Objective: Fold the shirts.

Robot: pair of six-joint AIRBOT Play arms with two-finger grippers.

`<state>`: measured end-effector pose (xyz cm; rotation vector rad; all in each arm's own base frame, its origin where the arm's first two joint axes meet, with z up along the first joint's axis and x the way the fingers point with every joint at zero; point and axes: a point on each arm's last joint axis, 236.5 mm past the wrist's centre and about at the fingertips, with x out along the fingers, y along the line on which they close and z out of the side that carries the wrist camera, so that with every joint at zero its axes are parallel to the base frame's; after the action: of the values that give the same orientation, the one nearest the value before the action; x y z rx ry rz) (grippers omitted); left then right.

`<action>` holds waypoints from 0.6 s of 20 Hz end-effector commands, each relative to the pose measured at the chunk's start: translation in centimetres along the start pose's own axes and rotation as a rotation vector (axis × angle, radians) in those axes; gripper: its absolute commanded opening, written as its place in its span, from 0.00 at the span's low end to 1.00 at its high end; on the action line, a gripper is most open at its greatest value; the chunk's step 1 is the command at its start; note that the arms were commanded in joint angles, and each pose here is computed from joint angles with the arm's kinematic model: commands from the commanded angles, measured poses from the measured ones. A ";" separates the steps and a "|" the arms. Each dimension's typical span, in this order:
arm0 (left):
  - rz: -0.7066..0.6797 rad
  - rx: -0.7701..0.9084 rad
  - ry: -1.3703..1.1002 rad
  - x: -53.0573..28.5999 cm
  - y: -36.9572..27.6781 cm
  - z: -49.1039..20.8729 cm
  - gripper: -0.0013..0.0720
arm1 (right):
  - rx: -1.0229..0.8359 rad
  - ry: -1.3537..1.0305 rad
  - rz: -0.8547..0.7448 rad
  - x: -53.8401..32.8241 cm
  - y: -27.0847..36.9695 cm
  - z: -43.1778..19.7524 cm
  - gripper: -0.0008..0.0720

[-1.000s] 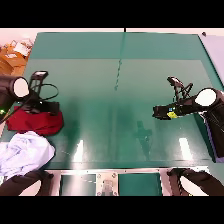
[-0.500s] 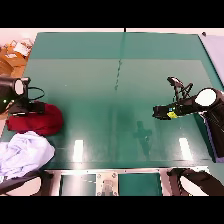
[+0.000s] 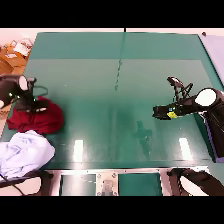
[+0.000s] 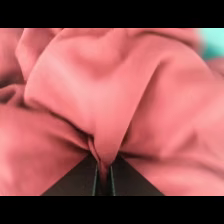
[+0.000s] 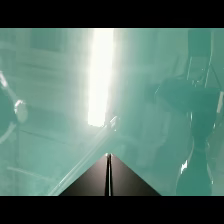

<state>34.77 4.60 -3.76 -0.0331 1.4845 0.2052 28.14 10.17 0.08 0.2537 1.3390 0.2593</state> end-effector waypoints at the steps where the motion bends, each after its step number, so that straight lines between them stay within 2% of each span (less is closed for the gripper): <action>1: -0.071 0.083 -0.222 -9.4 -3.4 4.3 0.05 | -0.001 0.000 0.001 0.0 0.0 0.0 0.03; 3: -0.151 0.173 -0.377 -16.5 -7.8 5.4 0.05 | -0.001 -0.001 0.001 0.0 0.0 0.0 0.03; 7: -0.443 0.398 -0.591 -26.6 -20.9 3.0 0.05 | 0.004 -0.060 0.009 0.0 0.2 1.4 0.03; 9: -0.560 0.508 -0.629 -28.0 -27.4 0.5 0.05 | 0.016 -0.038 0.037 0.0 0.9 0.9 0.03; 12: -0.604 0.643 -0.531 -24.3 -34.7 -3.2 0.05 | 0.017 -0.044 0.029 -0.2 0.6 1.1 0.03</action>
<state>37.95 -25.26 17.53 0.0697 0.9061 -0.5431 29.01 10.67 0.48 0.2837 1.3010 0.2666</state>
